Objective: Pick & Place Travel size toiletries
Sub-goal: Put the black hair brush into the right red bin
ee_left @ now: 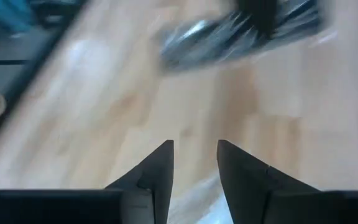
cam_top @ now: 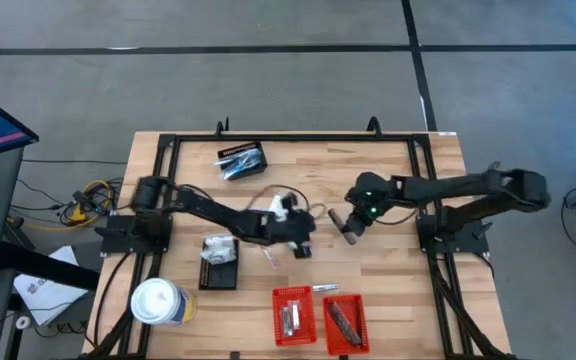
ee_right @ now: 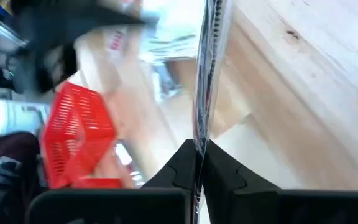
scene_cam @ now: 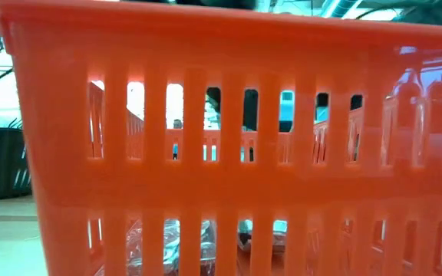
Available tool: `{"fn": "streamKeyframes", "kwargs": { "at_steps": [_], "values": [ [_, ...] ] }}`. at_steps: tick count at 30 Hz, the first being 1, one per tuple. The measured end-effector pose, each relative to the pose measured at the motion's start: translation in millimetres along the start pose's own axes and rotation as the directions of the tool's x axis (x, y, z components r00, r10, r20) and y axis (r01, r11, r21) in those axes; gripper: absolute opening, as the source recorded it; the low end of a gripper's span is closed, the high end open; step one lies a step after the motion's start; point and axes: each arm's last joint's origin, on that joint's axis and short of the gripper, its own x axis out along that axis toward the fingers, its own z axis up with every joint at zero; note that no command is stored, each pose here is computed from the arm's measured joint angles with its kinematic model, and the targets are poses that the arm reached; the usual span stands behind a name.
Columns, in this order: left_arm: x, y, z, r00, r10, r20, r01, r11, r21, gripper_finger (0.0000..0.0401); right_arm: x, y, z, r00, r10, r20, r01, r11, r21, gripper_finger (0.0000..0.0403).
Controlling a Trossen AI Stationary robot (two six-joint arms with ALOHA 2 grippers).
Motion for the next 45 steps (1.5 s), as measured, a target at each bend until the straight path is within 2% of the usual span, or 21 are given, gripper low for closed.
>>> {"fn": "streamKeyframes", "kwargs": {
  "at_steps": [3,7,12,16,20,26,30,34,38,41,45],
  "values": [
    [-21,17,-15,0.998,0.058,-0.003,-0.058,0.998,-0.005,0.0117,-14,21,-13,0.999,0.014,0.047,-0.015,1.000,0.027,0.0005],
    [-58,48,-19,0.988,0.139,0.072,-0.133,0.988,-0.083,0.0117,-25,54,-38,0.998,0.040,0.051,-0.043,0.997,0.059,0.0005],
    [-95,78,-28,0.975,0.178,0.137,-0.153,0.973,-0.171,0.0117,-33,107,-74,0.999,-0.012,0.043,0.007,0.994,0.110,0.0004],
    [-122,92,-34,0.962,0.194,0.194,-0.150,0.964,-0.220,0.0117,-33,151,-99,0.994,-0.107,0.038,0.100,0.983,0.152,0.0002],
    [-141,98,-35,0.950,0.190,0.248,-0.126,0.960,-0.252,0.0117,-14,190,-119,0.975,-0.223,-0.017,0.222,0.957,0.186,0.0002],
    [-152,95,-35,0.944,0.170,0.281,-0.098,0.962,-0.254,0.0117,38,235,-135,0.924,-0.349,-0.158,0.374,0.913,0.166,0.0004],
    [-155,89,-35,0.943,0.148,0.297,-0.075,0.967,-0.245,0.0117,67,246,-138,0.882,-0.419,-0.215,0.452,0.881,0.138,0.0004],
    [-157,85,-34,0.943,0.131,0.306,-0.060,0.972,-0.229,0.0117,83,245,-140,0.856,-0.446,-0.261,0.489,0.862,0.130,0.0006],
    [-158,85,-34,0.942,0.128,0.309,-0.058,0.972,-0.228,0.0117,84,241,-138,0.834,-0.467,-0.292,0.517,0.847,0.124,0.0009],
    [-158,85,-34,0.941,0.129,0.311,-0.062,0.975,-0.215,0.0117,83,241,-136,0.832,-0.470,-0.294,0.516,0.850,0.104,0.0017],
    [-158,85,-33,0.940,0.130,0.315,-0.062,0.974,-0.216,0.0117,82,241,-134,0.835,-0.461,-0.299,0.503,0.861,0.075,0.0047]
  ]
}}
